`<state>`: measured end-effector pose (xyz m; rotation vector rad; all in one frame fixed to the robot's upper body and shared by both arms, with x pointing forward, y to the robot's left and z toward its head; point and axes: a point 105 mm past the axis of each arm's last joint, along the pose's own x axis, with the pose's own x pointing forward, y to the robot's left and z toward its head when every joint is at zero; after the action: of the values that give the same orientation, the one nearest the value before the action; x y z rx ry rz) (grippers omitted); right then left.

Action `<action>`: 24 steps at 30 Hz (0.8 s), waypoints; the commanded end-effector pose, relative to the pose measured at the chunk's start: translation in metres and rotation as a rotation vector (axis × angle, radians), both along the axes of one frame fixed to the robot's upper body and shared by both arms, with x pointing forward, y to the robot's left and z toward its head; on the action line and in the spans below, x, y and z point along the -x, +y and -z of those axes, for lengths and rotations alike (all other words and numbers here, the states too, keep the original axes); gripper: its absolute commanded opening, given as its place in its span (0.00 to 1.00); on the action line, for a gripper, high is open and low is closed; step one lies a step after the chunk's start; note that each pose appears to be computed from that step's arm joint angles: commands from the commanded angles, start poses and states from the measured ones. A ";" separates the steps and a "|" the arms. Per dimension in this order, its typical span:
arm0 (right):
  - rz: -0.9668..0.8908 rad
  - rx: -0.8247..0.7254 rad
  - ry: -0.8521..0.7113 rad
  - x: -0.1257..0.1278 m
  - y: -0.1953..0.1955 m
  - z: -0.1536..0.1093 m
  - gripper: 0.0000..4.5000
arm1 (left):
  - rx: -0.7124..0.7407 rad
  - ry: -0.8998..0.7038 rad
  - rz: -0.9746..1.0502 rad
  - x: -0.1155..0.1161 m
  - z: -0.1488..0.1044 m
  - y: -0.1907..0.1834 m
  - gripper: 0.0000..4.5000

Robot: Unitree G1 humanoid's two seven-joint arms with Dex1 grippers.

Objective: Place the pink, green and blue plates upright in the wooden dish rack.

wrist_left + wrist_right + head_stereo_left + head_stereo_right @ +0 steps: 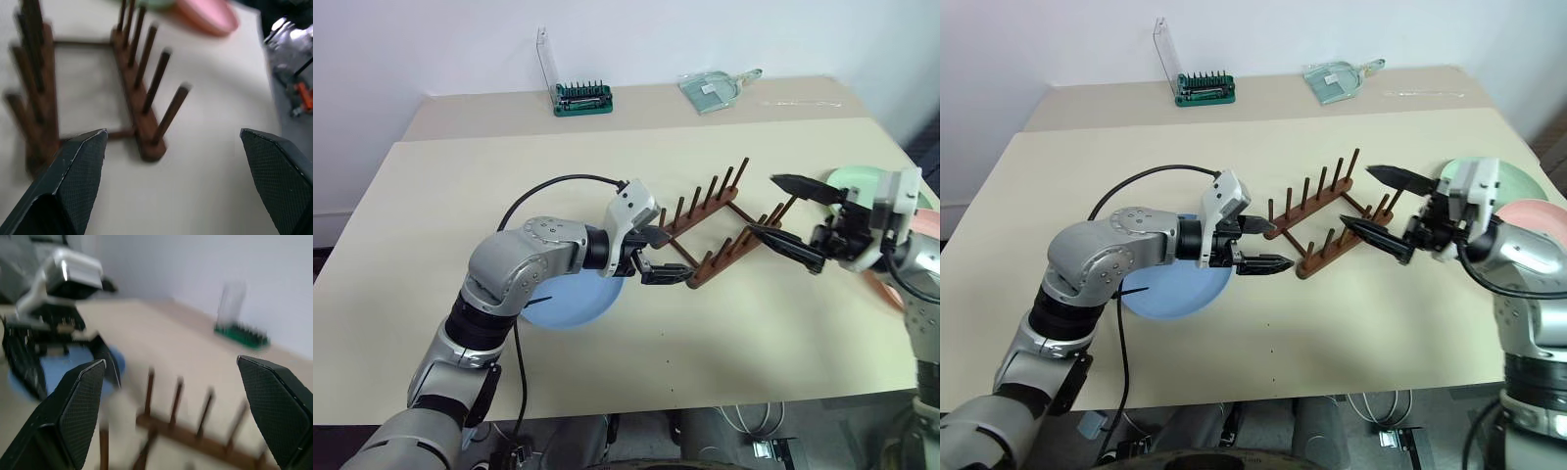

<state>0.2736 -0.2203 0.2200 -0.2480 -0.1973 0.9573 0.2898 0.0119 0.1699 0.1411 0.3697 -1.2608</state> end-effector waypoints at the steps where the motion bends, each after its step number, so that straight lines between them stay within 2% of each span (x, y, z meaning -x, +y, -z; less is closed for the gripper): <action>1: 0.043 0.067 0.012 0.019 -0.024 -0.009 0.98 | -0.023 -0.049 0.046 0.004 -0.004 -0.008 1.00; 5: 0.121 0.178 0.191 0.044 -0.047 0.014 0.98 | -0.060 -0.014 0.035 0.003 0.009 -0.022 1.00; 9: 0.203 0.216 0.259 0.053 -0.059 0.024 0.98 | -0.109 -0.014 0.079 0.004 0.025 -0.034 1.00; 15: 0.217 0.218 0.231 0.055 -0.056 0.024 0.98 | -0.154 -0.054 0.070 -0.006 0.042 -0.053 1.00; 18: 0.219 0.201 0.204 0.053 -0.054 0.019 0.98 | -0.225 -0.144 0.013 -0.019 0.052 -0.056 1.00; 24: 0.226 0.197 0.195 0.052 -0.052 0.020 0.98 | -0.229 -0.140 0.010 -0.018 0.063 -0.070 1.00</action>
<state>0.2230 -0.2754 0.1867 -0.3109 0.1636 0.7711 0.3086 -0.0508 0.1012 0.4077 0.4362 -1.1974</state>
